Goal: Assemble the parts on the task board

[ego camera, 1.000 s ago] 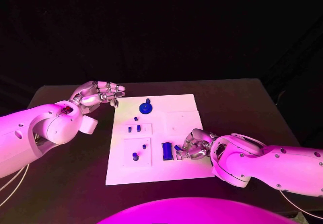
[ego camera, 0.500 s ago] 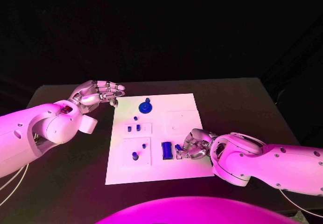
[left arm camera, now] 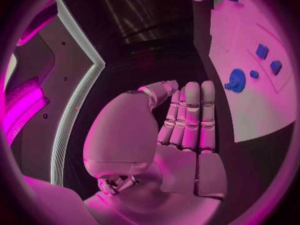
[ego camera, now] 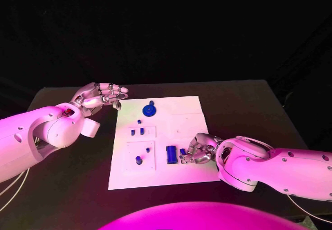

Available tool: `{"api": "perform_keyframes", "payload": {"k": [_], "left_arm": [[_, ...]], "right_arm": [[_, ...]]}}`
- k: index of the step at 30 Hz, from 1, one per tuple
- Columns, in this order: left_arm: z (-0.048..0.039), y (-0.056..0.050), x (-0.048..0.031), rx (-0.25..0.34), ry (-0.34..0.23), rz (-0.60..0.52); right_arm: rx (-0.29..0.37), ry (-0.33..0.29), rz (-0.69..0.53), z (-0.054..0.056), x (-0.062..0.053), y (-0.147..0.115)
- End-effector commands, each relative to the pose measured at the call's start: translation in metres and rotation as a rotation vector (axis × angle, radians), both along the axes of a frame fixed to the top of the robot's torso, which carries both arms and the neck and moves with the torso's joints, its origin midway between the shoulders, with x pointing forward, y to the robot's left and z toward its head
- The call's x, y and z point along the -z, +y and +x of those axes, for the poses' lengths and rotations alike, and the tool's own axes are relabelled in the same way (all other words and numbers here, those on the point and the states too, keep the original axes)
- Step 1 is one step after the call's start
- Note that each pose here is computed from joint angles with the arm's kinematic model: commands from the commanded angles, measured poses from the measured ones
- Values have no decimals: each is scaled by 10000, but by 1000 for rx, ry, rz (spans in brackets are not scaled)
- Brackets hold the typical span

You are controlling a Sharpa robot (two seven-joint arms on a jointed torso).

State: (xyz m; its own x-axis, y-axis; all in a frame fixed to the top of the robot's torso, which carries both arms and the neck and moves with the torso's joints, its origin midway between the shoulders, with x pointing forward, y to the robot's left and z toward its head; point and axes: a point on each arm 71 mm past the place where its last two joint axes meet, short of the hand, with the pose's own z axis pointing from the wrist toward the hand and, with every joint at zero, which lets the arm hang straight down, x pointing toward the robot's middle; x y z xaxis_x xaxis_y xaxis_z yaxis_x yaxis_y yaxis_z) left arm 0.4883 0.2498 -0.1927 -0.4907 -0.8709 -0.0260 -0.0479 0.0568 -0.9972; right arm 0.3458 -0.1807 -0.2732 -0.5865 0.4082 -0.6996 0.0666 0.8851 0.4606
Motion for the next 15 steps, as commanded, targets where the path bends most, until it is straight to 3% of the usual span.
{"api": "perform_keyframes", "payload": {"k": [1,15], "left_arm": [[-4,-16,-9,8,-1,-12],[-3,-15,-8,7,-1,-11]], "right_arm": [[-21,3,-11,-11,4,16],[-23,-6,-10,-12,-4,22]]}}
